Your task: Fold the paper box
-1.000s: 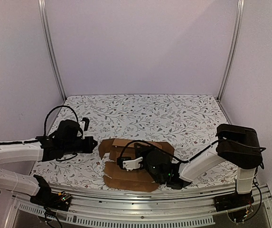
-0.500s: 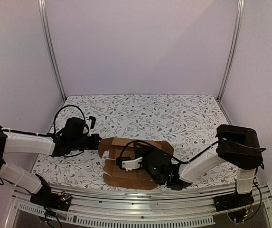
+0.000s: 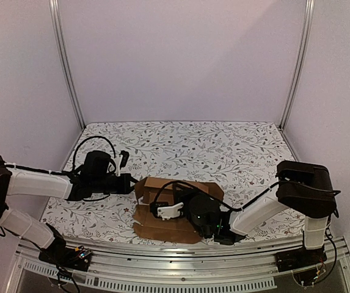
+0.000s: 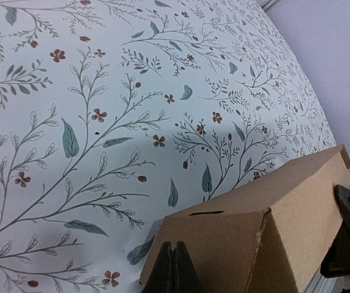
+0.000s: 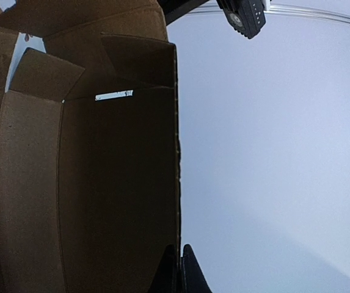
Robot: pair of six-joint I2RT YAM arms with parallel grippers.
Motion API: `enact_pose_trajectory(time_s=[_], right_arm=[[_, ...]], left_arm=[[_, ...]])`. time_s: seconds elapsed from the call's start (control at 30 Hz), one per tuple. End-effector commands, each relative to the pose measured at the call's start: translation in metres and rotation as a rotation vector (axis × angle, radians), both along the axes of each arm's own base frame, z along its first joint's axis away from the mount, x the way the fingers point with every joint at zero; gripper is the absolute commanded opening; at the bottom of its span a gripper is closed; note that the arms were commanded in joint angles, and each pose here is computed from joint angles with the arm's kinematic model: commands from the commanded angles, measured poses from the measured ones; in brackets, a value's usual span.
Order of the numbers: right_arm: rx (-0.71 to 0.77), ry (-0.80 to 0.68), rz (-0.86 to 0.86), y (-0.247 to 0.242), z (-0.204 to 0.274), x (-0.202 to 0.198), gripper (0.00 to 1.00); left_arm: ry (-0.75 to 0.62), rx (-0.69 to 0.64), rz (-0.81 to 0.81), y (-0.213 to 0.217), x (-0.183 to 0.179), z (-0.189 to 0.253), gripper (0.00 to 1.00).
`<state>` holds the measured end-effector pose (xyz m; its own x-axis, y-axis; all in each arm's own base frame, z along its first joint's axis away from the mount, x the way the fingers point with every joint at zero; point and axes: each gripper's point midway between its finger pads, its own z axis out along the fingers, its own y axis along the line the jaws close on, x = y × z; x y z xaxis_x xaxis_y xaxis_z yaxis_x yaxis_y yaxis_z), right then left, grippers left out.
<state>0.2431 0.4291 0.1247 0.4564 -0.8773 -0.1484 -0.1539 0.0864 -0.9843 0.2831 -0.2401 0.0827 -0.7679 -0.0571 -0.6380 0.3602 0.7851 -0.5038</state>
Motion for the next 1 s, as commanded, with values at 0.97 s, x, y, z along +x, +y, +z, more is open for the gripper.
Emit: enact_pose_trajectory(time_s=[0.97], right_arm=[[-0.051, 0.041, -0.028, -0.008, -0.036, -0.010, 0.00]], left_arm=[[-0.023, -0.002, -0.077, -0.017, -0.038, -0.011, 0.01]])
